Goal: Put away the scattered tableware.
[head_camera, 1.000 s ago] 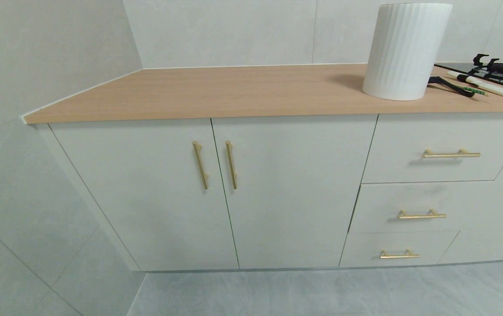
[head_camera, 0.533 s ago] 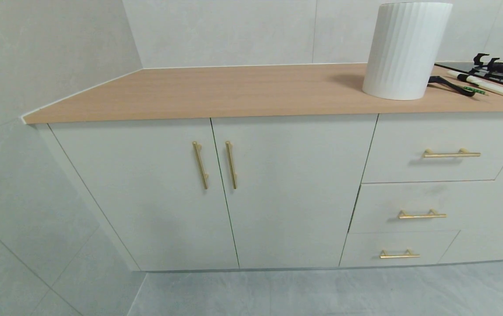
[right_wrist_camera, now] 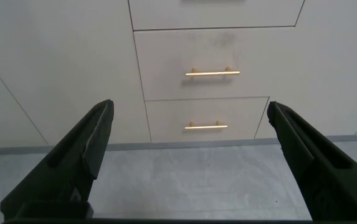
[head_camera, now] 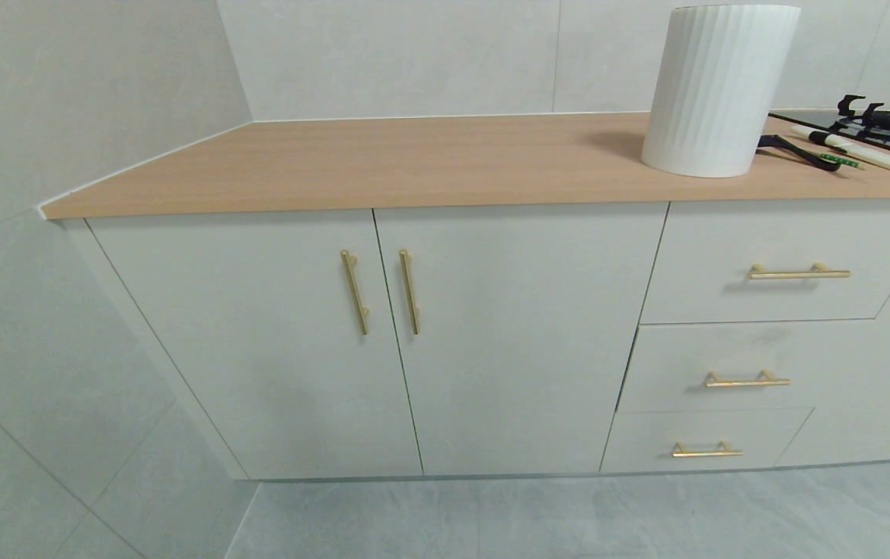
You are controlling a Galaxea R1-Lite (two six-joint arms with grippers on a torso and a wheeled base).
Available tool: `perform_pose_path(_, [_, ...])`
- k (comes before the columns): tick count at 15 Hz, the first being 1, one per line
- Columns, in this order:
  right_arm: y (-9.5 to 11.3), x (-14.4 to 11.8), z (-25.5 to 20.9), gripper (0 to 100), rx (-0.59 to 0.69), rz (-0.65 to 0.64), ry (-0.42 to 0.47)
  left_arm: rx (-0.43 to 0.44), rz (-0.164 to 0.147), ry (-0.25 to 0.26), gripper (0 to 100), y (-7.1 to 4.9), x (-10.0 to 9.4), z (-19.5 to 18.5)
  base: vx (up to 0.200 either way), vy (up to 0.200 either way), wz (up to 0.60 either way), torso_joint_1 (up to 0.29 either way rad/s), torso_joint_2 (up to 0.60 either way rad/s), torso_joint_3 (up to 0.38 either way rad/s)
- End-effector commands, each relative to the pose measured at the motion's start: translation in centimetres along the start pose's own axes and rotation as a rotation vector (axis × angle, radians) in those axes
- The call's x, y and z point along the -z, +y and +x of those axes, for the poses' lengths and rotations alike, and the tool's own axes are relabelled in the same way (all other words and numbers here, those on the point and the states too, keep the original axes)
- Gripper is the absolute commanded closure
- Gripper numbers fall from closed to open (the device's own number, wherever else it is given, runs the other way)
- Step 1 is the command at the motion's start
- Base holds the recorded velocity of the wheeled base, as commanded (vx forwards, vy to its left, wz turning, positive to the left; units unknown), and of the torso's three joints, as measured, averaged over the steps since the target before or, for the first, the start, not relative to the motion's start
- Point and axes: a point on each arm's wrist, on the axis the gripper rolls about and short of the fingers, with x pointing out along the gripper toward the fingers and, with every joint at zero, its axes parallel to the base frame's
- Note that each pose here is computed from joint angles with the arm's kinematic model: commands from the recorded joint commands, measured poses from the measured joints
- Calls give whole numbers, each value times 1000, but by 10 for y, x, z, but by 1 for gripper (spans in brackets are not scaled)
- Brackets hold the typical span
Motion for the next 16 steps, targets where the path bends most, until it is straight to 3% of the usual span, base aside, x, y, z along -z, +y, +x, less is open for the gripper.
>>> perform_pose_path(1, [0,0,0,0,0,0,4,-1,-1,1,0,0,0,0,0,0,0,0,0,0])
perform_pose_path(8, [0,0,0,0,-1,-2,4,-1,0,1,0,0,0,0,0,0,0,0,0,0])
perform_pose_path(16, [0,0,0,0,-3,-2,5,-1,0,1,0,0,0,0,0,-200,0,7,0,2])
